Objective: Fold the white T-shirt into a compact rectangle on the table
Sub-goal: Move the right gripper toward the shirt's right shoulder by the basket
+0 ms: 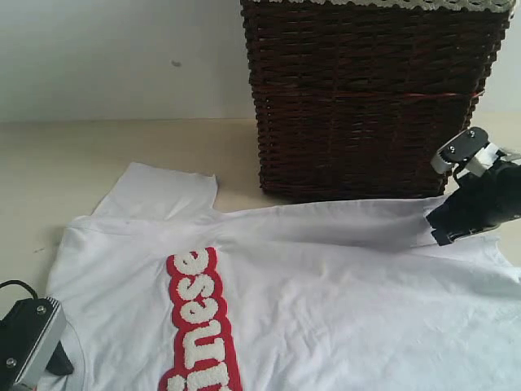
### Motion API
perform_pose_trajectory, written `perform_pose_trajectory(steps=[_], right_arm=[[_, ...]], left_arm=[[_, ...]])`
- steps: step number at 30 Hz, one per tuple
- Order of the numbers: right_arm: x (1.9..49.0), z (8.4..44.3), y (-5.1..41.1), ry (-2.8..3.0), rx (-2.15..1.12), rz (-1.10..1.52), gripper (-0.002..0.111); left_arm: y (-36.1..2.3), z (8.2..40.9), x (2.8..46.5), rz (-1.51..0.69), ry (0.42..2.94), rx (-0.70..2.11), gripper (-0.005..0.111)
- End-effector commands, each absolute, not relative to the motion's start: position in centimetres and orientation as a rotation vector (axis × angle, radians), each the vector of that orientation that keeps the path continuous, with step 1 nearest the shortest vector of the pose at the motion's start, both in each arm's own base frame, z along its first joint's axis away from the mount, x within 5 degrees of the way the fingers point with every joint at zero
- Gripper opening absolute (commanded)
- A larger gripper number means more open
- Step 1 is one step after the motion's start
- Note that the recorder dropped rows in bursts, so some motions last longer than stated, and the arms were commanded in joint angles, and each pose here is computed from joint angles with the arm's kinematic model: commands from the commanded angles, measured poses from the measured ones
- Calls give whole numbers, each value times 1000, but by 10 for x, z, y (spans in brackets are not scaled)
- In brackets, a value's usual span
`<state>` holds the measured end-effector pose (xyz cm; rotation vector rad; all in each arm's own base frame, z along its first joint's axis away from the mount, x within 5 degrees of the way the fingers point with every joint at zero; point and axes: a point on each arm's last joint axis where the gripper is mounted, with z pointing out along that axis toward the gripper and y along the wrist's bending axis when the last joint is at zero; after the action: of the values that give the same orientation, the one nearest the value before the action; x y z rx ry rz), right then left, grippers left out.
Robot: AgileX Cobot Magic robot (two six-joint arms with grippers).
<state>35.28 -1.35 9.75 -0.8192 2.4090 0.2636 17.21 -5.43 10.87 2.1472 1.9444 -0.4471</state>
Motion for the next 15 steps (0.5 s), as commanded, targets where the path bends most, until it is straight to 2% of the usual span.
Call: perform_pose_trajectory(steps=[1,7,11,15], right_arm=[[356,82,-18,2440,-799,239,0],[356,62,-25,2505,-786,152,0],[358,60,-36,2537,-725,7,0],[359,60,-38,2542,-719,-27,0]], left_arm=[[-54,103,168,-481,1962,2175,105],[-54,103,168,-481,1962,2175,105],[-54,103,168,-481,1962,2175,105],[-54,103,168,-481,1962,2175,105]])
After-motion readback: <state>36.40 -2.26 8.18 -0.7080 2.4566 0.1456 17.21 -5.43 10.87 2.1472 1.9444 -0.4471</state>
